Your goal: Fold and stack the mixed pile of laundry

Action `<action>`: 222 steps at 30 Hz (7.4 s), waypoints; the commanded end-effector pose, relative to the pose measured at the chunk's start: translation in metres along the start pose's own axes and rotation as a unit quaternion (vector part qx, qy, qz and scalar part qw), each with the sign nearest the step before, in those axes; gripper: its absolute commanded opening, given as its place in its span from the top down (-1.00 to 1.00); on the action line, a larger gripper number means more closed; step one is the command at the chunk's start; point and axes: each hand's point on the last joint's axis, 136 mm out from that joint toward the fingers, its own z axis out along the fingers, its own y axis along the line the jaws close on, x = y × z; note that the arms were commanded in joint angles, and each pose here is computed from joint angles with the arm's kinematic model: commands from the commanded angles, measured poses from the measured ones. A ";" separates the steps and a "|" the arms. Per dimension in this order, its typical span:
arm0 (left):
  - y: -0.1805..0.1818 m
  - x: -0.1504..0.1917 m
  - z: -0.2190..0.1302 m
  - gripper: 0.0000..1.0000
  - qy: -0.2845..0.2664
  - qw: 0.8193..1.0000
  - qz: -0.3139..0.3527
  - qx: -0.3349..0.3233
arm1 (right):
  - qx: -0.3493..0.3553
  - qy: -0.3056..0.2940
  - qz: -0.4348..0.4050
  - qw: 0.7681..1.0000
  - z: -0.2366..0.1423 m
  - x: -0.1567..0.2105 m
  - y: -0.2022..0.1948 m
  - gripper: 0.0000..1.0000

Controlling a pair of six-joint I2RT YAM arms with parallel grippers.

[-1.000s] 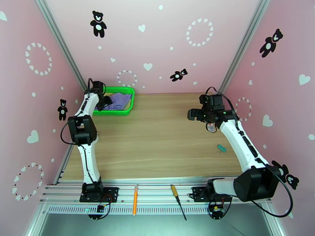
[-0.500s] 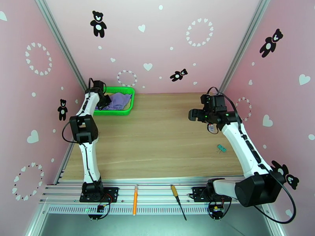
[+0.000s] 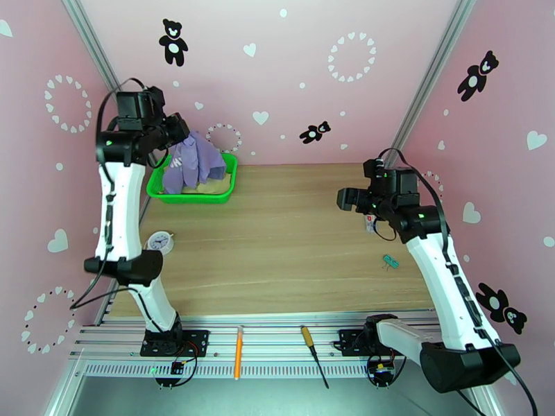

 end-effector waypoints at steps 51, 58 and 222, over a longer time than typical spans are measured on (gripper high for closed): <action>-0.119 0.073 -0.074 0.74 0.071 0.987 0.010 0.145 | -0.227 -0.129 -0.293 0.920 0.004 -0.044 0.334 1.00; -0.106 0.089 -0.066 0.89 0.079 0.989 0.016 0.127 | -0.224 -0.100 -0.345 0.906 -0.045 -0.045 0.272 1.00; 0.005 0.007 -0.187 1.00 -0.150 0.926 0.234 -0.256 | -0.635 0.060 -0.349 0.687 -0.158 0.080 0.383 1.00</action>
